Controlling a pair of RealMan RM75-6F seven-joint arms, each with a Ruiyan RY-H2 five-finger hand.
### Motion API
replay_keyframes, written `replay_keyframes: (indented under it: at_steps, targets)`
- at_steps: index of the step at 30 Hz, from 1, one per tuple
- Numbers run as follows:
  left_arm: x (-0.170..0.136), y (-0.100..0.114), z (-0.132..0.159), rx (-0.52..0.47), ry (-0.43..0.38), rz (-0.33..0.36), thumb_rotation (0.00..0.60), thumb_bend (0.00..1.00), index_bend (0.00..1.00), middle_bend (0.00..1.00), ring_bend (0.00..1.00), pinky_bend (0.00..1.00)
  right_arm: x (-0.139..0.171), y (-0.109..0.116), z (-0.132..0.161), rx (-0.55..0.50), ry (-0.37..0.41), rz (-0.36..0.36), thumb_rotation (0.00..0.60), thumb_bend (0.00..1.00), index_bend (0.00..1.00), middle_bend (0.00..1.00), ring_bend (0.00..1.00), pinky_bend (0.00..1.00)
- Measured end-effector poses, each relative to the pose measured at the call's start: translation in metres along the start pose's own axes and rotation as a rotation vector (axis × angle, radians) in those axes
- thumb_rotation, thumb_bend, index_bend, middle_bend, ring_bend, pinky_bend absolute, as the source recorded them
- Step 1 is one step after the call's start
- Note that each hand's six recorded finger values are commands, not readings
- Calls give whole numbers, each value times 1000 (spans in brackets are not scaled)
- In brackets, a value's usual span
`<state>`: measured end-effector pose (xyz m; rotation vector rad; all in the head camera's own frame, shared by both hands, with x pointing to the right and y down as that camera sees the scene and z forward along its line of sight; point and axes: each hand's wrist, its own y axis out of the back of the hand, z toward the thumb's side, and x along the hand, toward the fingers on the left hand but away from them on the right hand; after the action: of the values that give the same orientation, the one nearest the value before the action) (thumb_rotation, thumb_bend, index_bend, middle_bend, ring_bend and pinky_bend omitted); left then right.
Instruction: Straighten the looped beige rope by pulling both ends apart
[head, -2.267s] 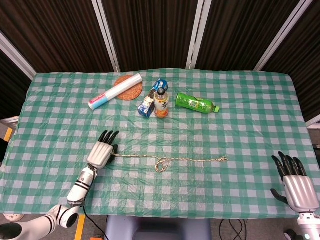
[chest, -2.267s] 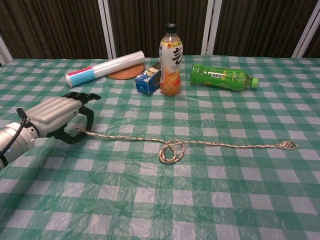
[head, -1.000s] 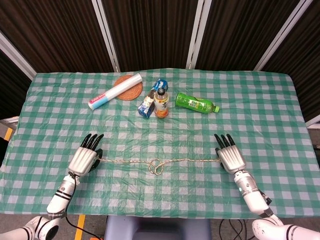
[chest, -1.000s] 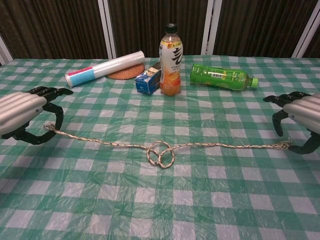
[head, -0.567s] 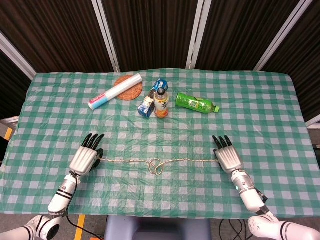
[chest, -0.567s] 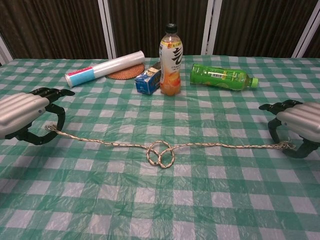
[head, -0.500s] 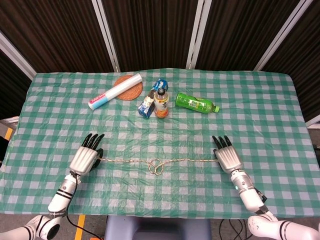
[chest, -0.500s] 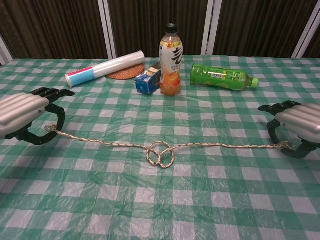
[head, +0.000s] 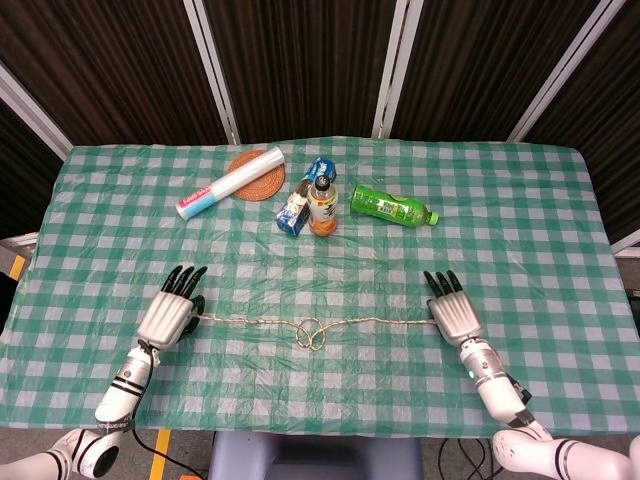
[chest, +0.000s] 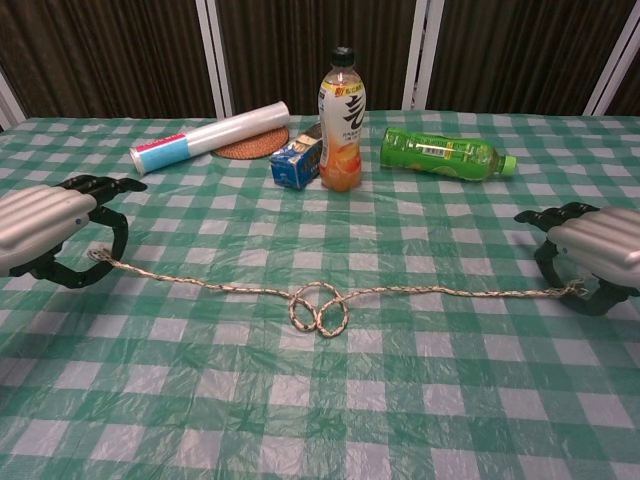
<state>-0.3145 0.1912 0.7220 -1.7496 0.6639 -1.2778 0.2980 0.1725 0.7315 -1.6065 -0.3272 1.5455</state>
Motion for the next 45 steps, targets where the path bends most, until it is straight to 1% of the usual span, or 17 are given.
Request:
replay_keyframes:
  at_steps: [5,9,16,19,25,34,39,45]
  targets:
    - [-1,4,-7,6,13,11,600,455,605,44,0,70,2,7,-9,-14,-18,-16,600,560,749,56,0,0]
    - [-2,9,-15,15,29,22,600,456,605,44,0,70,7,14,-23,-35,-44,-31,600,580,753,57,0,0]
    - [-8,18,-36,36,73,36,600,456,605,44,0,71,23,26,-65,-90,-125,-64,600,580,760,65,0,0]
    - [-12,19,-48,41,99,36,600,455,605,44,0,71,34,27,-84,-108,-165,-72,600,580,760,65,0,0]
    - [-19,17,-65,43,137,26,600,455,605,45,0,71,55,19,-117,-126,-235,-62,600,580,760,65,0,0]
    - [-23,8,-76,43,162,-2,600,456,603,44,0,70,71,4,-148,-151,-306,-38,600,580,761,65,0,0]
    - [-23,3,-77,41,163,-14,600,455,603,45,0,71,73,-6,-154,-152,-320,-16,600,580,760,65,0,0]
    - [-20,-5,-76,46,162,-38,600,455,603,45,0,71,69,-17,-149,-151,-309,4,600,581,760,65,0,0]
